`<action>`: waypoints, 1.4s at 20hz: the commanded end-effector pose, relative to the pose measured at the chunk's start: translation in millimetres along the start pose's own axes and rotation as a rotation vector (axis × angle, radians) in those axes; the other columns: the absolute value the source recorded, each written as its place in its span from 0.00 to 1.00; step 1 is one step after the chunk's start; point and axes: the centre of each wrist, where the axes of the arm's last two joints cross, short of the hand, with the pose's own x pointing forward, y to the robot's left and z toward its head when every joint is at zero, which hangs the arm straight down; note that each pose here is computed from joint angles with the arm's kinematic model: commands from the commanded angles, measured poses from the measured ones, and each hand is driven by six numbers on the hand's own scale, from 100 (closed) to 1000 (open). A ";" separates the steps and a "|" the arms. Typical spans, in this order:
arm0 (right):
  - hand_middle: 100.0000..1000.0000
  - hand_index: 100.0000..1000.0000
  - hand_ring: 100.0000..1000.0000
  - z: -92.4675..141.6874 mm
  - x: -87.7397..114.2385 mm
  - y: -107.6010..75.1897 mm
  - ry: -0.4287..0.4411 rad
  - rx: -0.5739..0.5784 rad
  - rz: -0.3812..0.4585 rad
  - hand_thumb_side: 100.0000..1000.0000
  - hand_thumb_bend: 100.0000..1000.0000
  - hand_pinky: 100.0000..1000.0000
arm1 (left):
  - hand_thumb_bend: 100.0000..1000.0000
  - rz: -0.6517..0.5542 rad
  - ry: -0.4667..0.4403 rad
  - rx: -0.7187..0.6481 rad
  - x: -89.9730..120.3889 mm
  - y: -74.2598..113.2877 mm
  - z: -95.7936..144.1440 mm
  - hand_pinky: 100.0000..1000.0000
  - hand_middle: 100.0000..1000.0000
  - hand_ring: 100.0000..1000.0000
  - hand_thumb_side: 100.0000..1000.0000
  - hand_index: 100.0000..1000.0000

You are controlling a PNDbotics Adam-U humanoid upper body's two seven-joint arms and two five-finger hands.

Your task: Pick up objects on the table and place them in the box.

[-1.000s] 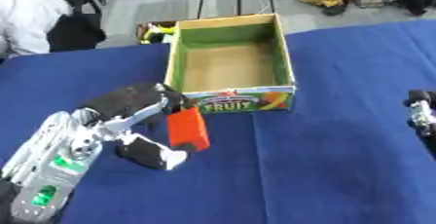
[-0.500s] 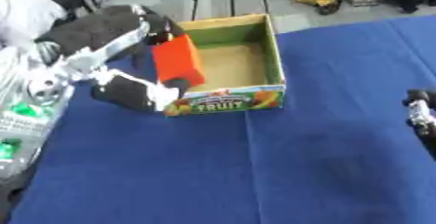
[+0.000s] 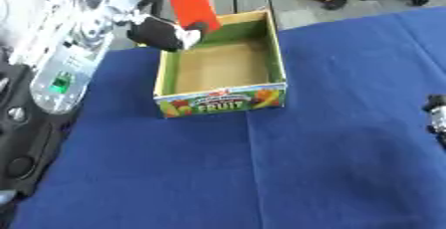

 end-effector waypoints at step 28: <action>0.63 0.75 0.98 -7.4 18.0 1.5 -0.100 0.042 -0.012 0.63 0.00 0.71 | 0.00 -0.206 0.151 -0.083 -20.6 -101.2 -57.4 0.26 0.66 0.57 0.03 0.92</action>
